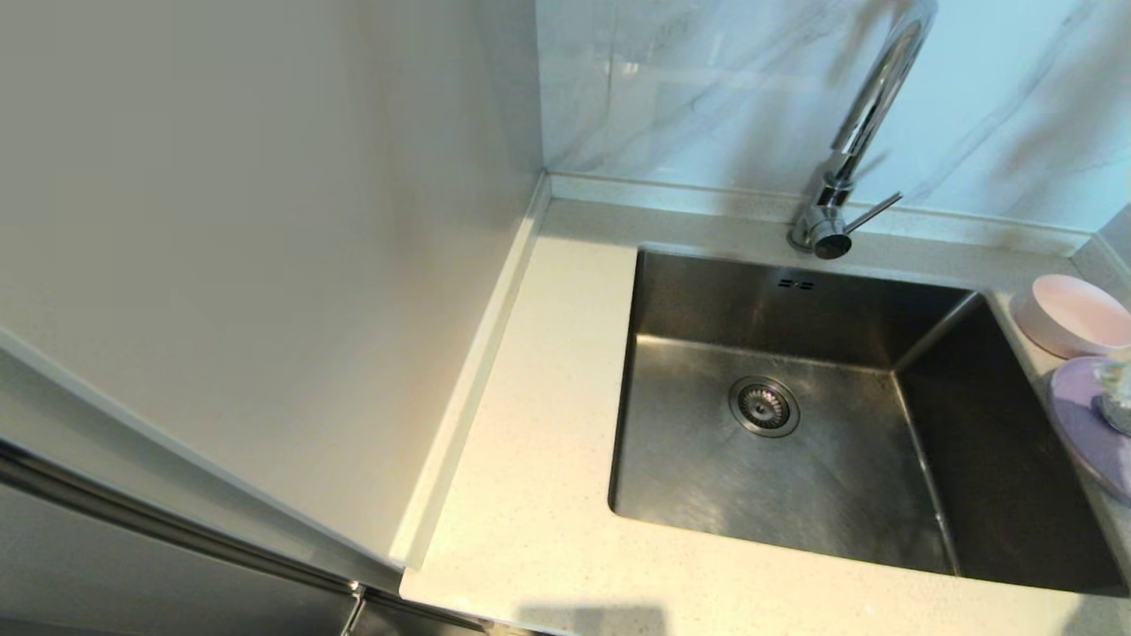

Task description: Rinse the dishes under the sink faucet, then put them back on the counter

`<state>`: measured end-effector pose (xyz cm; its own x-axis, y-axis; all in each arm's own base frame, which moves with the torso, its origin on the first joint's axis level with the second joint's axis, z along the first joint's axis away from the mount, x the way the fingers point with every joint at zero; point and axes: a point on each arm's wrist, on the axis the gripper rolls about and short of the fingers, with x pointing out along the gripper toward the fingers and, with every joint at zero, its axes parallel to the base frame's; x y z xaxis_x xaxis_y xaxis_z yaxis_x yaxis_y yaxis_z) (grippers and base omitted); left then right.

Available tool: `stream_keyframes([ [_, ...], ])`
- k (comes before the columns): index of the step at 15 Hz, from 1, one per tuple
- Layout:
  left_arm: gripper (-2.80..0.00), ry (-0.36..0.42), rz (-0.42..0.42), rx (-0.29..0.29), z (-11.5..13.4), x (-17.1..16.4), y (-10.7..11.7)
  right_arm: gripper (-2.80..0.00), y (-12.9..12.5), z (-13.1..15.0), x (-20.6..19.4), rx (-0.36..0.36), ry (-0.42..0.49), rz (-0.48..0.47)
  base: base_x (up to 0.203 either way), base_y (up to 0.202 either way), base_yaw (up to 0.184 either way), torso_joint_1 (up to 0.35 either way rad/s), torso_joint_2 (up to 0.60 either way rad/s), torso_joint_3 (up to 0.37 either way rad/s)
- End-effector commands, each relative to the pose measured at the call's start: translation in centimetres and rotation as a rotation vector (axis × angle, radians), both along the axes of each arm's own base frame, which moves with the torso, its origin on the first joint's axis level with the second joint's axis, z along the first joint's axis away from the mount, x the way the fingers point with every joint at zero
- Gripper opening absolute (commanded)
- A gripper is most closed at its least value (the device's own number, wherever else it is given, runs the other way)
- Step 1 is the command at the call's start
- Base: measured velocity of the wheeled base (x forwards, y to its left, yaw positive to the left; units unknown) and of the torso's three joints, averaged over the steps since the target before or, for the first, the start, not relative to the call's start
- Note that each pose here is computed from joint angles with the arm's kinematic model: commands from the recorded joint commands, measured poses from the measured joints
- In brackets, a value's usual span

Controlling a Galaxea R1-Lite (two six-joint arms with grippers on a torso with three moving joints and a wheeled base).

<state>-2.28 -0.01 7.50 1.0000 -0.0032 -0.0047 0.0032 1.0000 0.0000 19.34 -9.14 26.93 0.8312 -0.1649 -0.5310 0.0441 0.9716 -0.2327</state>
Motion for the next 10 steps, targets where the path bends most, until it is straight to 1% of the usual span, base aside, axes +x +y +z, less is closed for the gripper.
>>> stream_keyframes([
  [1,-2.80,0.000,0.000,0.000,0.0,0.0,0.0,-2.80,2.8,2.7,-2.2,-0.028,-0.097,0.075,0.000,0.000,0.000,0.000,0.00,0.000],
  [3,-2.80,0.000,0.000,0.000,0.0,0.0,0.0,-2.80,4.4,3.7,-3.5,-0.039,-0.146,0.127,0.000,0.000,0.000,0.000,0.00,0.000],
  [4,-2.80,0.000,-0.001,0.000,0.0,0.0,0.0,-2.80,5.2,4.3,-4.5,-0.025,-0.175,0.142,0.000,0.000,0.000,0.000,0.00,0.000],
  [5,-2.80,0.000,0.000,0.000,0.0,0.0,0.0,-2.80,5.9,4.9,-5.3,-0.014,-0.194,0.139,0.000,0.000,0.000,0.000,0.00,0.000],
  [7,-2.80,0.000,0.000,0.000,0.0,0.0,0.0,-2.80,6.9,5.8,-7.5,-0.060,-0.225,0.079,0.000,0.000,0.000,0.000,0.00,0.000],
  [9,-2.80,0.000,0.000,0.000,0.0,0.0,0.0,-2.80,7.7,5.3,-10.0,-0.082,-0.251,0.061,0.000,0.000,0.000,0.000,0.00,0.000],
  [10,-2.80,0.000,0.000,0.000,0.0,0.0,0.0,-2.80,8.0,4.8,-11.4,-0.078,-0.270,0.063,0.000,0.000,0.000,0.000,0.00,0.000],
])
